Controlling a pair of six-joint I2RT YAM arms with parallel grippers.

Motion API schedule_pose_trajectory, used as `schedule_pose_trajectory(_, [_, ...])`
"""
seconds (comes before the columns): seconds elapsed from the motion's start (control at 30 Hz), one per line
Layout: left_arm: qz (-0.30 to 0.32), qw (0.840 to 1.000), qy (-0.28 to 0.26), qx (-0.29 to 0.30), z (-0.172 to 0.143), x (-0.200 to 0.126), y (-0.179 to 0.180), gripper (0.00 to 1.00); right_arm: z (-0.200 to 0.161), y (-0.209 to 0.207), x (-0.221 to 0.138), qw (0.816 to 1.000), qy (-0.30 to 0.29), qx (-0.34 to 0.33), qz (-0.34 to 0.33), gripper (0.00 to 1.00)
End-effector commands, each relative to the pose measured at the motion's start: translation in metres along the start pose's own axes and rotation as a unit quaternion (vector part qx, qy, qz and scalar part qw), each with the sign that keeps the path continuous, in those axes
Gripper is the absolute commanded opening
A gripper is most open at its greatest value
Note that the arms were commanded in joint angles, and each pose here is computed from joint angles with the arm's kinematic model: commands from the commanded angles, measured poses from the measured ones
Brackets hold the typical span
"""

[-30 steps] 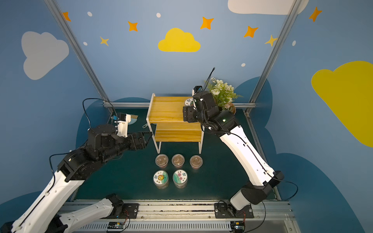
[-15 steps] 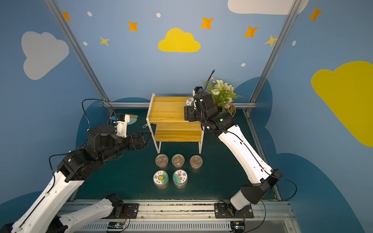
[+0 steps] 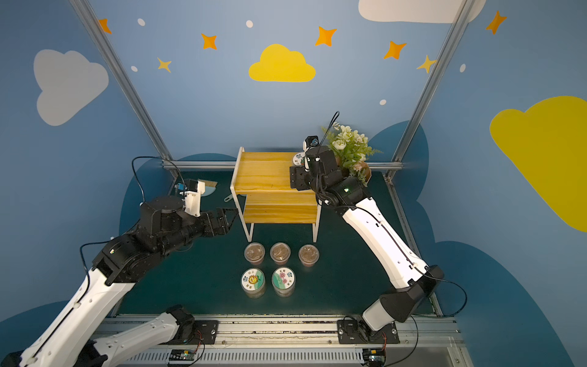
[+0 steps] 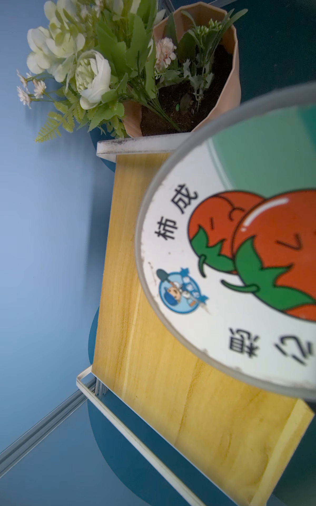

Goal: Place the seed container on the shelf
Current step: Place the seed jar on the shelf.

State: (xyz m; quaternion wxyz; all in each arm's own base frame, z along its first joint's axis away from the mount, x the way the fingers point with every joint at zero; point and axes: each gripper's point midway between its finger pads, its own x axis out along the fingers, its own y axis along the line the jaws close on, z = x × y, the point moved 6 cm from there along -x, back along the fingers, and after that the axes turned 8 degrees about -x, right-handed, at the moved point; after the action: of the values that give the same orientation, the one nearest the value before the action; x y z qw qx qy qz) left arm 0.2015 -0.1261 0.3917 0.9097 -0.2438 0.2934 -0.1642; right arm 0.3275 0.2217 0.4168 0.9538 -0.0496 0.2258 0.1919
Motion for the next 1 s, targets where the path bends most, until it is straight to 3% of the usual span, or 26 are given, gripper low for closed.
schedule_pose_trajectory(0.0, [0.001, 1.000, 0.004, -0.003, -0.001, 0.000, 0.003, 1.00, 0.006, -0.004, -0.001, 1.000, -0.015, 0.001, -0.004, 0.76])
schedule_pose_trajectory(0.03, [0.001, 1.000, 0.003, -0.006, -0.001, 0.000, 0.004, 1.00, 0.007, -0.004, -0.001, 1.000, -0.016, 0.001, -0.001, 0.84])
schedule_pose_trajectory(0.13, [-0.004, 1.000, 0.004, -0.019, -0.001, 0.000, 0.007, 1.00, 0.009, -0.003, -0.006, 1.000, -0.021, 0.005, 0.008, 0.91])
schedule_pose_trajectory(0.63, [0.015, 0.998, 0.032, -0.054, 0.002, -0.007, 0.028, 1.00, 0.033, -0.006, -0.078, 0.996, -0.086, 0.008, 0.034, 0.98])
schedule_pose_trajectory(0.8, [0.011, 0.993, 0.067, -0.093, -0.020, -0.003, 0.038, 1.00, -0.006, 0.010, -0.107, 0.997, -0.070, -0.023, 0.011, 0.98])
schedule_pose_trajectory(0.97, [0.039, 0.986, 0.096, -0.132, -0.057, -0.003, 0.063, 1.00, -0.084, 0.026, -0.137, 0.997, -0.053, -0.015, 0.046, 0.98])
